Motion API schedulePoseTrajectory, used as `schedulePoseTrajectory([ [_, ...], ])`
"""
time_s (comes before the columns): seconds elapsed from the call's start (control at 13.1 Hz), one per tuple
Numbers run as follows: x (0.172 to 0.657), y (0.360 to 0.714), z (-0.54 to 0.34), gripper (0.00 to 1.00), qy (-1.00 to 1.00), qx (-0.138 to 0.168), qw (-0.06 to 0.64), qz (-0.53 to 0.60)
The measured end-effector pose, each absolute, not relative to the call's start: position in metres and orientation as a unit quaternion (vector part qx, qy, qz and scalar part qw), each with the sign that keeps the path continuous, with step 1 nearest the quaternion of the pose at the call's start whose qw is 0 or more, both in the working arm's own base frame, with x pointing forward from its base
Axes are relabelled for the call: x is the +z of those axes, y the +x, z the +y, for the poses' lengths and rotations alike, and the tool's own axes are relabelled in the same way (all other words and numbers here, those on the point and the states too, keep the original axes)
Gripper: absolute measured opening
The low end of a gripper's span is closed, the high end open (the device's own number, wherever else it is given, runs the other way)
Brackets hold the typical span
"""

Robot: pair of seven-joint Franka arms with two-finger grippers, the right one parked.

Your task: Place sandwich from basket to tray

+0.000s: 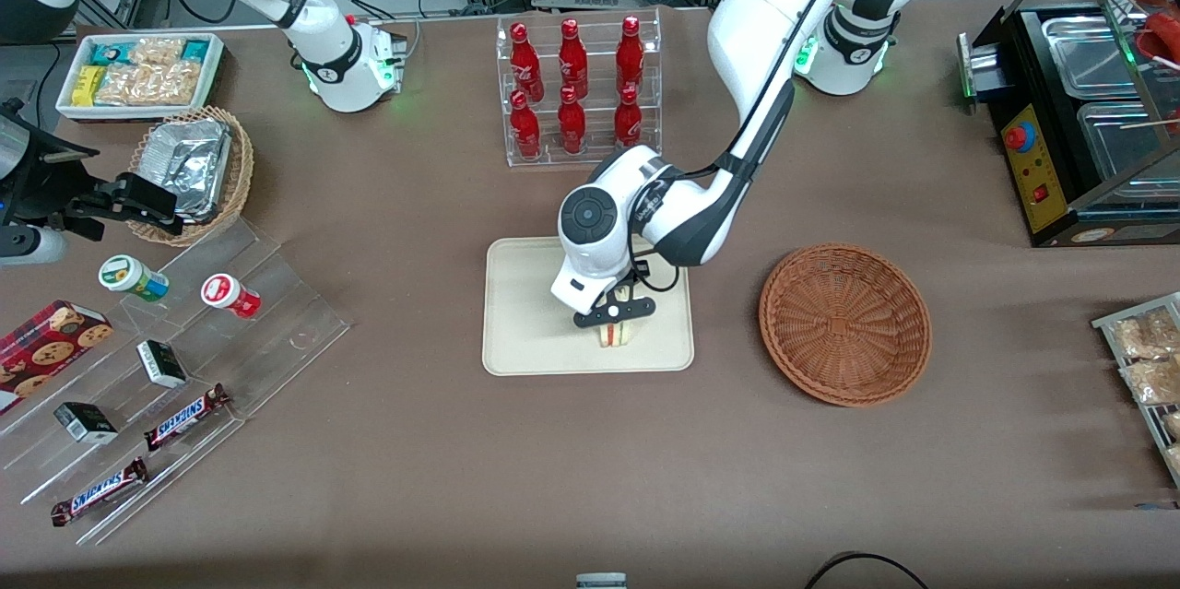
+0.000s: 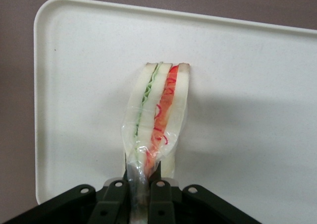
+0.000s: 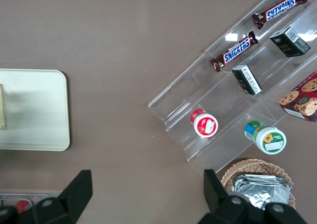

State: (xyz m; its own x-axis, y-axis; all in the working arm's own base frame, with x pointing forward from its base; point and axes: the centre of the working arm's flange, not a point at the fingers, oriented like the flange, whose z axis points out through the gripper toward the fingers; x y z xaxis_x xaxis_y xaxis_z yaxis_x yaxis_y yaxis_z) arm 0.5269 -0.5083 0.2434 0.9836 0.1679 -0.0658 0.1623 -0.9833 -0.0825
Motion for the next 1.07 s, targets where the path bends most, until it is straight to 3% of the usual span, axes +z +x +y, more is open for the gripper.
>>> schedulePoseTrajectory([
  [0.15, 0.251, 0.530, -0.509, 0.29, -0.995, 0.032, 0.035, -0.085],
  [0.3, 0.278, 0.536, -0.506, 0.51, -0.995, 0.029, 0.036, -0.091],
  [0.69, 0.429, 0.564, -0.421, 1.00, -0.981, 0.013, 0.078, -0.180],
  [1.07, 0.544, 0.591, -0.254, 1.00, -0.971, 0.047, 0.090, -0.218],
])
